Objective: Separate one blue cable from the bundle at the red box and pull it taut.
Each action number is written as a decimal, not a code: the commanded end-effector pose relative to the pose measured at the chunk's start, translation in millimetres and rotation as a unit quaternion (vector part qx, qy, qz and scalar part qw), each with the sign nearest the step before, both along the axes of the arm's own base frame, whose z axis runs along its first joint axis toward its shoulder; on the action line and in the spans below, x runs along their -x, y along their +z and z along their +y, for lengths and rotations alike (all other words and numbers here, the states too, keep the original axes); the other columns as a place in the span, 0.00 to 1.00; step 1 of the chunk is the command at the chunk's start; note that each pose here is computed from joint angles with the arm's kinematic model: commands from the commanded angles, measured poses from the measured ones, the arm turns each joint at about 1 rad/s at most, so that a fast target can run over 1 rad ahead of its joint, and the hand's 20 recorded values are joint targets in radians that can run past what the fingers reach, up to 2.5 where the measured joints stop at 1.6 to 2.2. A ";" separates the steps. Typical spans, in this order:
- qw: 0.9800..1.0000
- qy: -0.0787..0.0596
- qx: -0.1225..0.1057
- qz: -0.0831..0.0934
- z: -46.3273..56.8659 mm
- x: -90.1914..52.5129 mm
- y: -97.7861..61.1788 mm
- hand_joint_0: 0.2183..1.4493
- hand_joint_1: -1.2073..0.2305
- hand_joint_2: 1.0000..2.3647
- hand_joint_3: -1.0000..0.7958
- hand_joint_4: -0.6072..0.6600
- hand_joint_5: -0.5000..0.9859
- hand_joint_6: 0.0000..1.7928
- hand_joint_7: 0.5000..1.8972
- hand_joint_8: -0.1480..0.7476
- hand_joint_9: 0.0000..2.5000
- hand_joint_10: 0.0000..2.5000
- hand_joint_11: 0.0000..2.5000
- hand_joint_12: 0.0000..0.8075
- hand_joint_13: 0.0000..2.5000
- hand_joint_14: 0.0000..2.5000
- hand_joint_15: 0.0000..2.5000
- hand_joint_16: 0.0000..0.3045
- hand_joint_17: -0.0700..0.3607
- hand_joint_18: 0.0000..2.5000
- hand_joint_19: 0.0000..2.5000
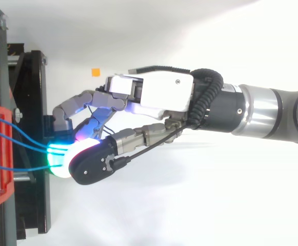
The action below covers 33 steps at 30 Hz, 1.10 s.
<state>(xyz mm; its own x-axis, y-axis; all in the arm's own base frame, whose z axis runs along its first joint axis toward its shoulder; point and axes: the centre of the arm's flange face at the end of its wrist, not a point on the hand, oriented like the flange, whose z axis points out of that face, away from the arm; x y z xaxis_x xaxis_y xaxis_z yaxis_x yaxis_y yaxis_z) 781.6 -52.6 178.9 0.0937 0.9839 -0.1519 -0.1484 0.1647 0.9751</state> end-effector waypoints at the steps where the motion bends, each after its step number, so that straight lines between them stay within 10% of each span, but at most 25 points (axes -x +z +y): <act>1: 1.000 -0.001 0.002 -0.001 -0.2 -0.4 0.7 0.33 0.52 0.00 0.31 0.74 0.24 0.50 0.50 0.62 0.38 0.00 0.31 0.48 0.35 0.01 0.22 0.16 0.42 0.37 0.27; 9: 1.000 -0.002 0.008 -0.006 0.1 -1.1 1.6 0.35 0.26 0.01 0.42 0.70 0.23 0.50 0.52 0.62 0.37 0.00 0.32 0.48 0.34 0.01 0.22 0.17 0.43 0.37 0.26; 19: 1.000 -0.003 0.018 -0.009 0.3 -1.7 2.4 0.43 0.17 0.00 0.28 0.72 0.24 0.51 0.58 0.59 0.41 0.01 0.38 0.46 0.37 0.01 0.24 0.16 0.42 0.40 0.25; 25: 1.000 -0.003 0.019 -0.011 2.4 -2.1 2.8 0.26 0.27 0.00 0.28 0.72 0.24 0.51 0.52 0.61 0.42 0.01 0.36 0.47 0.37 0.01 0.24 0.17 0.43 0.40 0.26; 33: 1.000 -0.002 0.019 -0.012 2.6 -2.5 3.5 0.30 0.63 0.00 0.28 0.67 0.25 0.49 0.52 0.59 0.42 0.01 0.33 0.47 0.37 0.01 0.25 0.16 0.41 0.38 0.28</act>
<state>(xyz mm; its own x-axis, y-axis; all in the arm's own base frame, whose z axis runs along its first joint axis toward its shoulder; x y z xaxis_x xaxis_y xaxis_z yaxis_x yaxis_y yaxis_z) 784.1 -50.1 182.5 0.1022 0.9772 -0.1862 -0.1702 0.2016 0.9646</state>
